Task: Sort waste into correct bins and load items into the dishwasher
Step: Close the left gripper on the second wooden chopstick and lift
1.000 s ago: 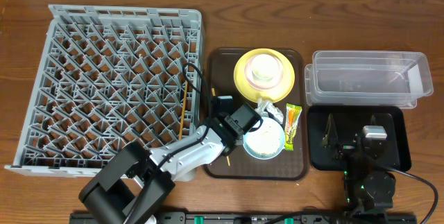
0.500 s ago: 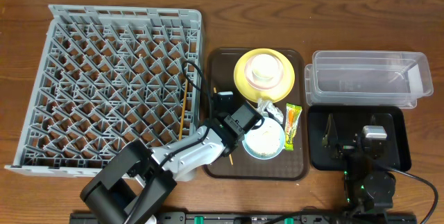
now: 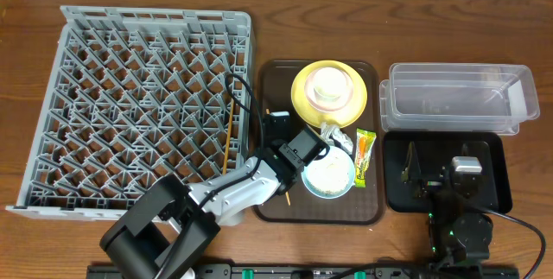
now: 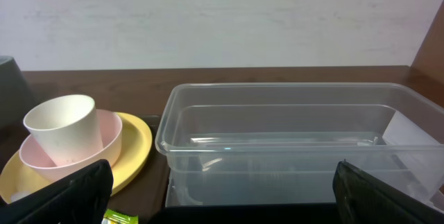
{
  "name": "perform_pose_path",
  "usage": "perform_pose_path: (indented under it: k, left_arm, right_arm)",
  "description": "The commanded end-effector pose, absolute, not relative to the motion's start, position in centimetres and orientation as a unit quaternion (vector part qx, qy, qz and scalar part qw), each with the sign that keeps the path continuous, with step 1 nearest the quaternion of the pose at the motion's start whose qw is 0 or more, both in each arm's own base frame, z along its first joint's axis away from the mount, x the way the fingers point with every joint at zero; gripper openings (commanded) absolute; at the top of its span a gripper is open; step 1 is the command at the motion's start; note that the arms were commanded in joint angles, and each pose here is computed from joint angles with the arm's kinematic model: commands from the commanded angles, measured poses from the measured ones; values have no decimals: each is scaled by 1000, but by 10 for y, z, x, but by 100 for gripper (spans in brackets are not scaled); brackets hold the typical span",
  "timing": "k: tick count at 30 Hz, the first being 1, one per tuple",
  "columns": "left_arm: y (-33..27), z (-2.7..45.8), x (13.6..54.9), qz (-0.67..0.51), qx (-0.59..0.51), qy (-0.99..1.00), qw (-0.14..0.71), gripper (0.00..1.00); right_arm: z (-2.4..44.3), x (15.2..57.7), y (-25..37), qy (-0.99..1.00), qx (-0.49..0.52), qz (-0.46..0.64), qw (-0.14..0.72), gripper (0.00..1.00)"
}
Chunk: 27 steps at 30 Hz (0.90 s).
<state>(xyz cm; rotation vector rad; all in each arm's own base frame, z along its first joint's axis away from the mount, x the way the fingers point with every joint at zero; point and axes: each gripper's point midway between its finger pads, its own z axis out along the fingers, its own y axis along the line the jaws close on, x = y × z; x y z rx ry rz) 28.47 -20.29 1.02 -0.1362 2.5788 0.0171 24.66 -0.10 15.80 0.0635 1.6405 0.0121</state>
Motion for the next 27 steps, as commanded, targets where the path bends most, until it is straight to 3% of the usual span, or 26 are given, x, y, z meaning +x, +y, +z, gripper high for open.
perform_pose_path:
  k: [1, 8, 12, 27]
  left_arm:
    - [-196, -1, 282, 24, -50, 962, 268, 30]
    - [-199, -29, 271, 26, -39, 973, 227, 30]
    - [-207, -33, 263, 5, -34, 979, 202, 19]
    - [-223, -27, 241, -50, -21, 989, 141, 19]
  right_arm:
    - [157, 247, -3, 731, 37, 6, 681, 99]
    - [157, 247, -3, 731, 37, 6, 681, 99]
    - [157, 247, -3, 731, 37, 6, 681, 99]
    - [157, 247, -3, 731, 37, 6, 681, 99]
